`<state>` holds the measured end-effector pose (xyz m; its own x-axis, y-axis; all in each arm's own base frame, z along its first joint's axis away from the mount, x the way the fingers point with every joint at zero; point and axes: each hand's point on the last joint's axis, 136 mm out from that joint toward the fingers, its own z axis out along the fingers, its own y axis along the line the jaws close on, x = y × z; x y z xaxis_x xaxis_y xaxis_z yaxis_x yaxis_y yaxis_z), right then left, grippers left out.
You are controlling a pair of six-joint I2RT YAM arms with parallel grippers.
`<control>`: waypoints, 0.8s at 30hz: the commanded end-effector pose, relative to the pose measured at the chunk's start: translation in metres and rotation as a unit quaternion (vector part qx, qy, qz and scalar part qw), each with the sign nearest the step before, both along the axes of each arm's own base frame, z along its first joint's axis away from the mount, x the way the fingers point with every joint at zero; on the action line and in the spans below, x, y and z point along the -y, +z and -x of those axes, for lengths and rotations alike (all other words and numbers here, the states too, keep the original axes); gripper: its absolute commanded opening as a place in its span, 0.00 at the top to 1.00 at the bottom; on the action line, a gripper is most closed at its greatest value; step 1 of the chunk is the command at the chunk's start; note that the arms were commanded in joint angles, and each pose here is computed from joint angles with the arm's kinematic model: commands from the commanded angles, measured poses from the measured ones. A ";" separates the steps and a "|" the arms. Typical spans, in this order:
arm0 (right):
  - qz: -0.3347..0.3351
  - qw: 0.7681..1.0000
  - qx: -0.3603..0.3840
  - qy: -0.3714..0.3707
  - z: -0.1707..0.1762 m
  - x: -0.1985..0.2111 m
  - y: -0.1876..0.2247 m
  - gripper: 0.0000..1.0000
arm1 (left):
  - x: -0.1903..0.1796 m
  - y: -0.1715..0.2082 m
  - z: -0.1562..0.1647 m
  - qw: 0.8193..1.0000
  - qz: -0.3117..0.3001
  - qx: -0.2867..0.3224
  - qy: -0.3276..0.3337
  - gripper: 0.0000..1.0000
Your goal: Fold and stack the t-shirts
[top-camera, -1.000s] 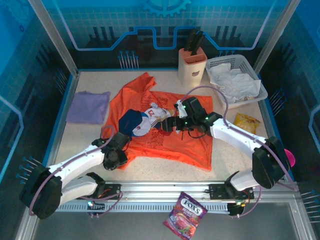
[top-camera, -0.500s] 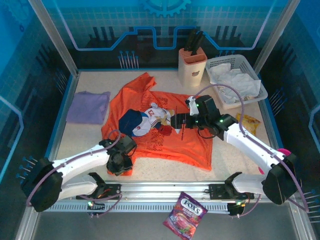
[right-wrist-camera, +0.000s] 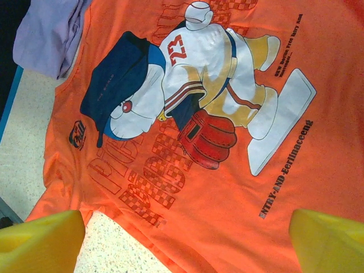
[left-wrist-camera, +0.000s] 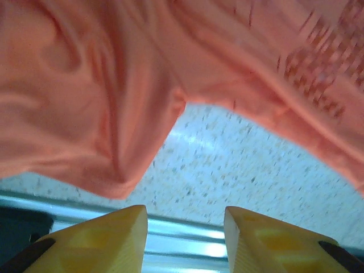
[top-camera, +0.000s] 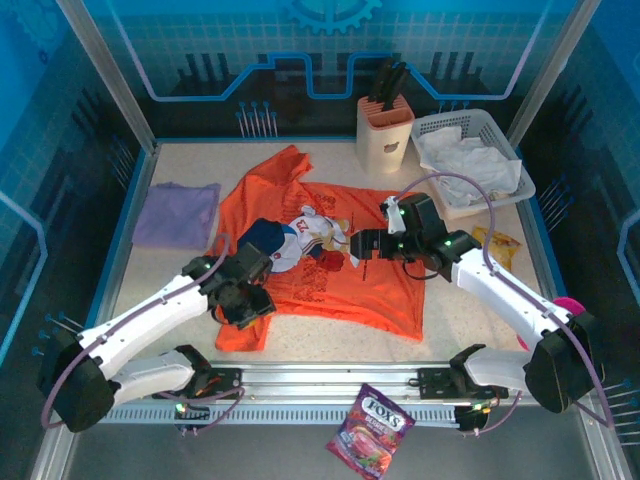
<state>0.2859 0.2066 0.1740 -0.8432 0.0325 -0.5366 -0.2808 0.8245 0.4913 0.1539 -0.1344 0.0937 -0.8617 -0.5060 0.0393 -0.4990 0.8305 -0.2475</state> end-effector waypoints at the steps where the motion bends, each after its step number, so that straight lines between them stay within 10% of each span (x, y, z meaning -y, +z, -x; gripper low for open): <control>1: 0.004 1.000 0.005 -0.003 0.002 0.008 0.005 0.07 | -0.032 -0.011 0.005 1.000 -0.023 -0.019 0.006 0.62; 17: 0.039 0.990 -0.043 -0.132 -0.017 0.073 -0.024 0.08 | -0.061 -0.062 0.038 0.993 -0.063 -0.077 0.068 0.65; 24: 0.091 0.973 -0.045 -0.208 -0.059 0.125 -0.033 0.13 | -0.027 0.018 -0.084 0.995 -0.051 0.074 -0.040 0.54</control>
<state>0.3291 0.1003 0.1399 -0.8355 0.2863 -0.4691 0.0910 0.9138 0.3958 0.1743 -0.0918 0.0748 -0.8471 -0.5313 0.0116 -0.5283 0.8395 -0.1268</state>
